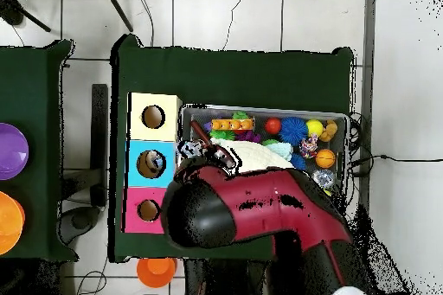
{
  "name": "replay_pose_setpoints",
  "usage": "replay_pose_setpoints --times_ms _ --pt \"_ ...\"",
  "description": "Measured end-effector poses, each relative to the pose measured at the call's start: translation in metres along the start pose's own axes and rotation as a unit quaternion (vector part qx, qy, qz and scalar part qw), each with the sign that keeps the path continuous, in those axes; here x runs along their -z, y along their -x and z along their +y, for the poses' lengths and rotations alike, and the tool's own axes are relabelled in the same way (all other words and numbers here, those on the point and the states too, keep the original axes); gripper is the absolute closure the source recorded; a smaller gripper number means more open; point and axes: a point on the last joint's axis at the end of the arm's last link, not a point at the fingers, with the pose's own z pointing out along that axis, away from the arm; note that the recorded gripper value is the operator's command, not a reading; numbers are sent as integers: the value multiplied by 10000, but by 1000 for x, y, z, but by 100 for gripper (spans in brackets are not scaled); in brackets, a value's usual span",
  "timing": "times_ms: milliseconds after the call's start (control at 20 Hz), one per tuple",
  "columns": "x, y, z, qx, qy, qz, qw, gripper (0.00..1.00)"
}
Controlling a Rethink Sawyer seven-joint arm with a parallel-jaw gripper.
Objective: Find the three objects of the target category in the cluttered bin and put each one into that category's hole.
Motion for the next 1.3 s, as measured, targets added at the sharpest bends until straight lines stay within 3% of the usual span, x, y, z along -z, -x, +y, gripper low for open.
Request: replay_pose_setpoints --times_ms 350,600,950,1300 --pt "-11 35 41 -271 13 28 9996 100" --pt "-17 56 55 -502 -43 -94 9987 100" --pt "-24 72 51 -776 -233 -411 9959 100" --pt "-28 62 33 -955 -435 -468 9934 100"
